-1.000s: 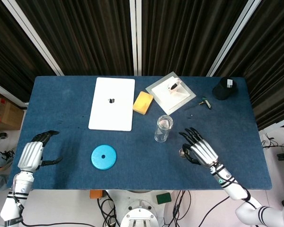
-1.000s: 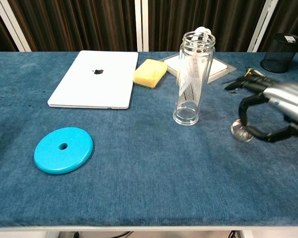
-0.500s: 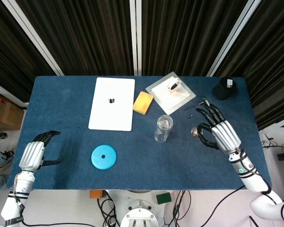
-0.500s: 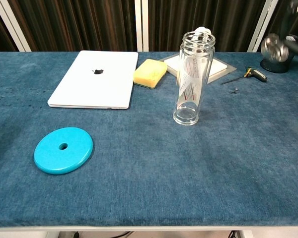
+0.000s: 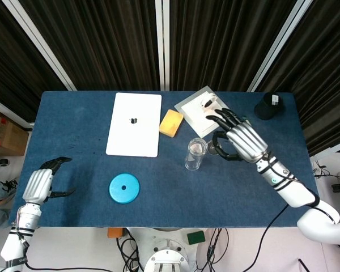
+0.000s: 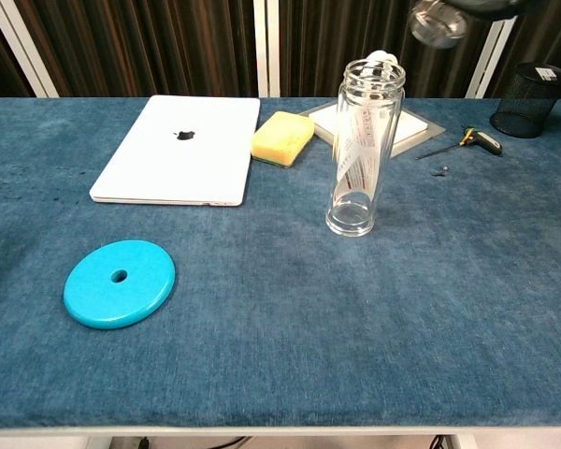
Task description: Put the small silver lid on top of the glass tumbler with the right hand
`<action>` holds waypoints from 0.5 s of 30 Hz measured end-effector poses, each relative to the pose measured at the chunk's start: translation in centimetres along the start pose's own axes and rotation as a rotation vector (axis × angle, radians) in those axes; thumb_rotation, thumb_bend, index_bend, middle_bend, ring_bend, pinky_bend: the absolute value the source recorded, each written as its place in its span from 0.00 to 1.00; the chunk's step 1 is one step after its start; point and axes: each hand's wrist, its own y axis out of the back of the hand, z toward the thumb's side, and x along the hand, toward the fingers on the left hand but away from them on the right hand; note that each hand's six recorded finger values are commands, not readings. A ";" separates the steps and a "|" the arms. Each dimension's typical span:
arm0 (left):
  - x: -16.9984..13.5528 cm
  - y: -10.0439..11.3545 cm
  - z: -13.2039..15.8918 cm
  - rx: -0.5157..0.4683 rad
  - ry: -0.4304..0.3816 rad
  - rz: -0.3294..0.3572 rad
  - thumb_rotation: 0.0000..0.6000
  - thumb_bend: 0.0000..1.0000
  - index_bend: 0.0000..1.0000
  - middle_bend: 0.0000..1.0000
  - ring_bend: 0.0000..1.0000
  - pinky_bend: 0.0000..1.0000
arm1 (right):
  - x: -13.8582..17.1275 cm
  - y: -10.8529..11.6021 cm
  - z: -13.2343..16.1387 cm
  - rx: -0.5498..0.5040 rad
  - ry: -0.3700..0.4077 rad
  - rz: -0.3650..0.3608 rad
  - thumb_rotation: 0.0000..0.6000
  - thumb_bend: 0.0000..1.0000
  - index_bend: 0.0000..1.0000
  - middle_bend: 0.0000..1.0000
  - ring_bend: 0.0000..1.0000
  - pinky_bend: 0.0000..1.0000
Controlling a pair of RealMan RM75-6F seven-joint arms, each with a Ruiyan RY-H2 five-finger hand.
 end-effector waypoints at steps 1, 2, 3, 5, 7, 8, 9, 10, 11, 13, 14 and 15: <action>0.0 0.0 -0.1 -0.001 0.002 -0.002 1.00 0.04 0.22 0.22 0.19 0.21 | -0.5 0.0 0.2 0.011 0.000 0.014 1.00 0.44 0.66 0.10 0.00 0.00; 0.0 -0.1 -0.2 -0.001 0.005 -0.003 1.00 0.04 0.22 0.22 0.19 0.21 | -1.0 0.0 0.4 0.021 -0.001 0.026 1.00 0.44 0.66 0.10 0.00 0.00; 0.1 -0.1 -0.3 -0.002 0.007 -0.005 1.00 0.04 0.22 0.22 0.19 0.21 | -1.6 0.0 0.7 0.035 0.000 0.038 1.00 0.44 0.66 0.10 0.00 0.00; 0.1 -0.1 -0.4 -0.004 0.009 -0.005 1.00 0.04 0.22 0.22 0.19 0.21 | -2.4 0.1 1.1 0.054 0.002 0.053 1.00 0.44 0.66 0.10 0.00 0.00; 0.1 0.0 -0.5 -0.004 0.008 -0.001 1.00 0.04 0.22 0.22 0.19 0.21 | -3.2 0.0 1.5 0.071 0.003 0.068 1.00 0.44 0.66 0.10 0.00 0.00; 0.1 0.0 -0.5 -0.004 0.007 0.002 1.00 0.04 0.22 0.22 0.19 0.21 | -3.4 -0.1 1.7 0.075 0.004 0.075 1.00 0.44 0.66 0.10 0.00 0.00; 0.1 0.1 -0.5 -0.005 0.005 0.005 1.00 0.04 0.22 0.22 0.19 0.21 | -3.8 -0.2 1.9 0.081 0.004 0.083 1.00 0.44 0.66 0.10 0.00 0.00; 0.1 0.1 -0.4 -0.005 0.003 0.007 1.00 0.04 0.22 0.22 0.19 0.21 | -3.9 -0.3 2.0 0.085 0.004 0.088 1.00 0.44 0.66 0.10 0.00 0.00; 0.1 0.2 -0.4 -0.005 0.001 0.009 1.00 0.04 0.22 0.22 0.19 0.21 | -4.1 -0.4 2.1 0.088 0.003 0.092 1.00 0.44 0.67 0.10 0.00 0.00; 0.1 0.2 -0.4 -0.005 -0.003 0.012 1.00 0.04 0.22 0.22 0.19 0.21 | -4.3 -0.6 2.3 0.097 0.001 0.101 1.00 0.44 0.67 0.10 0.00 0.00; 0.1 0.2 -0.4 -0.005 -0.004 0.013 1.00 0.04 0.22 0.22 0.19 0.21 | -4.4 -0.7 2.4 0.100 0.000 0.105 1.00 0.44 0.67 0.10 0.00 0.00; 0.1 0.2 -0.4 -0.006 -0.006 0.014 1.00 0.04 0.22 0.22 0.19 0.21 | -4.5 -0.8 2.4 0.104 -0.001 0.110 1.00 0.44 0.67 0.10 0.00 0.00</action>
